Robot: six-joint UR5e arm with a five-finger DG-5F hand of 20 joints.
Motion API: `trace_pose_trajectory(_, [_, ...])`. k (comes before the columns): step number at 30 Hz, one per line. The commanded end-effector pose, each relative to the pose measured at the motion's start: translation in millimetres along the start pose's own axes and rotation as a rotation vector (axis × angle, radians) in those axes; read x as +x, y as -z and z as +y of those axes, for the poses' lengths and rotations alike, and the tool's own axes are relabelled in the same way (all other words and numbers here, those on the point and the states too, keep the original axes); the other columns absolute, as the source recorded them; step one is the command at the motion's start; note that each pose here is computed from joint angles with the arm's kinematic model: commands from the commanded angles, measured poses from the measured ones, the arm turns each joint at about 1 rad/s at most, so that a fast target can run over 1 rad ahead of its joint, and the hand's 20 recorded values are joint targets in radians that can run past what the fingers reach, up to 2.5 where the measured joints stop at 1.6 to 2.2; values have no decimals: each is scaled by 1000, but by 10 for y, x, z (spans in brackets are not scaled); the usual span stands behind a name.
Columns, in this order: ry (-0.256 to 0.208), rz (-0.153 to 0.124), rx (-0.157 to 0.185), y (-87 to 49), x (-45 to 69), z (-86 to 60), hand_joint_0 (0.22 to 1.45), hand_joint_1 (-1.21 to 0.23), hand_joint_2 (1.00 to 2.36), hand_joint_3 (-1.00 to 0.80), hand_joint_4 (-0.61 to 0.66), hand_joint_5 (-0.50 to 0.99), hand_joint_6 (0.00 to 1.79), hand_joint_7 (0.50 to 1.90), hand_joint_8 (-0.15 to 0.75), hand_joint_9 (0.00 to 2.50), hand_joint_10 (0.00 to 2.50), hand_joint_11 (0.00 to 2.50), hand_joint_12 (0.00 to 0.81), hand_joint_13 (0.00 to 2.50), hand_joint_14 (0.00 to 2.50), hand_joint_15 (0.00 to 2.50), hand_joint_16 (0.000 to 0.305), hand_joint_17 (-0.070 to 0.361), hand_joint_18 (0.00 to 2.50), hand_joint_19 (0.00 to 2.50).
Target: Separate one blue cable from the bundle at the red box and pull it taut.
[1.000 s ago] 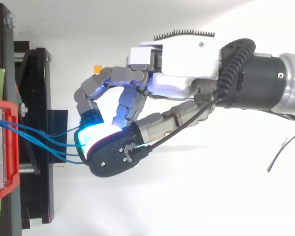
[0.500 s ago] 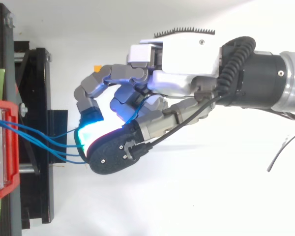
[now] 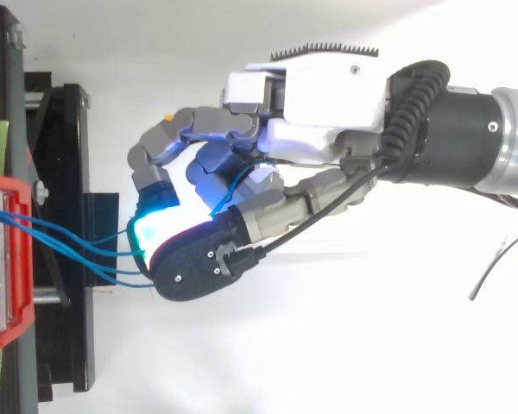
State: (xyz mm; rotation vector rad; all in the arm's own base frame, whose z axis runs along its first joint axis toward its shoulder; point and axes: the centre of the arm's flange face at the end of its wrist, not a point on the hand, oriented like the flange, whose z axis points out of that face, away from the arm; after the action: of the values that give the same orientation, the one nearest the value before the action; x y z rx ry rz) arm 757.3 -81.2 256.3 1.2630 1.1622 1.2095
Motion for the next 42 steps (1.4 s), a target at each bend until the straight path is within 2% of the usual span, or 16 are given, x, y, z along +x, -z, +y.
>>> trace_pose_trajectory(1, [18, -9, -1, 2, -28, 5, 678, -746, 1027, 97, 64, -188, 893, 1378, 393, 709, 2500, 2140, 520, 707, 2500, 2108, 55, 124, 1476, 1715])
trace_pose_trajectory(6, [23, -11, 5, 10, -61, 1, 677, -737, 1027, 104, 82, -185, 905, 1375, 404, 720, 2500, 2282, 536, 735, 2500, 2124, 58, 131, 1466, 1583])
trace_pose_trajectory(12, [71, 28, 41, 72, -67, 36, 682, -717, 1023, 97, 71, -184, 909, 1371, 407, 723, 2500, 2319, 545, 742, 2500, 2111, 60, 135, 1465, 1527])
trace_pose_trajectory(15, [96, 27, 62, 117, -81, 86, 684, -708, 1022, 96, 69, -184, 909, 1371, 413, 719, 2500, 2286, 542, 737, 2500, 2119, 60, 135, 1462, 1525])
trace_pose_trajectory(16, [105, 23, 75, 162, -97, 162, 684, -706, 1022, 96, 68, -185, 910, 1364, 409, 720, 2500, 2312, 542, 736, 2500, 2106, 59, 133, 1461, 1525])
trace_pose_trajectory(20, [108, 5, 82, 225, -125, 315, 684, -705, 1022, 97, 69, -185, 910, 1363, 409, 719, 2500, 2309, 543, 736, 2500, 2119, 60, 135, 1465, 1514])
trace_pose_trajectory(21, [111, -1, 97, 277, -143, 384, 684, -704, 1023, 97, 64, -185, 910, 1361, 407, 718, 2500, 2307, 543, 737, 2500, 2131, 60, 135, 1464, 1513])
trace_pose_trajectory(23, [115, 1, 135, 401, -155, 375, 684, -704, 1021, 97, 64, -185, 910, 1360, 407, 716, 2500, 2280, 540, 737, 2500, 2126, 61, 136, 1461, 1513])
trace_pose_trajectory(25, [118, -2, 153, 529, -136, 367, 684, -703, 1021, 97, 61, -185, 911, 1358, 408, 717, 2500, 2258, 532, 734, 2500, 2118, 60, 136, 1458, 1512])
trace_pose_trajectory(27, [119, -26, 155, 658, -155, 368, 684, -703, 1021, 97, 62, -184, 910, 1359, 408, 718, 2500, 2282, 533, 735, 2500, 2097, 60, 134, 1458, 1512])
trace_pose_trajectory(28, [119, -26, 155, 658, -155, 368, 684, -703, 1021, 97, 62, -184, 910, 1357, 408, 720, 2500, 2307, 532, 735, 2500, 2108, 60, 134, 1460, 1500])
trace_pose_trajectory(29, [122, -53, 150, 757, -176, 376, 685, -703, 1021, 97, 60, -184, 911, 1355, 408, 719, 2500, 2306, 533, 736, 2500, 2107, 59, 134, 1459, 1501])
trace_pose_trajectory(30, [124, -99, 139, 912, -222, 373, 685, -703, 1021, 97, 59, -184, 911, 1355, 408, 718, 2500, 2290, 533, 735, 2500, 2106, 59, 133, 1461, 1493])
trace_pose_trajectory(32, [123, -116, 130, 990, -233, 342, 685, -703, 1021, 97, 61, -184, 910, 1359, 409, 718, 2500, 2280, 531, 735, 2500, 2096, 59, 134, 1456, 1499])
trace_pose_trajectory(33, [121, -119, 134, 1127, -233, 225, 685, -703, 1021, 96, 62, -184, 911, 1352, 408, 718, 2500, 2281, 538, 738, 2500, 2095, 60, 134, 1459, 1489])
trace_pose_trajectory(42, [116, -106, 158, 1278, -148, -94, 685, -702, 1021, 101, 60, -183, 910, 1354, 409, 727, 2500, 2295, 527, 736, 2500, 2086, 59, 134, 1457, 1490])
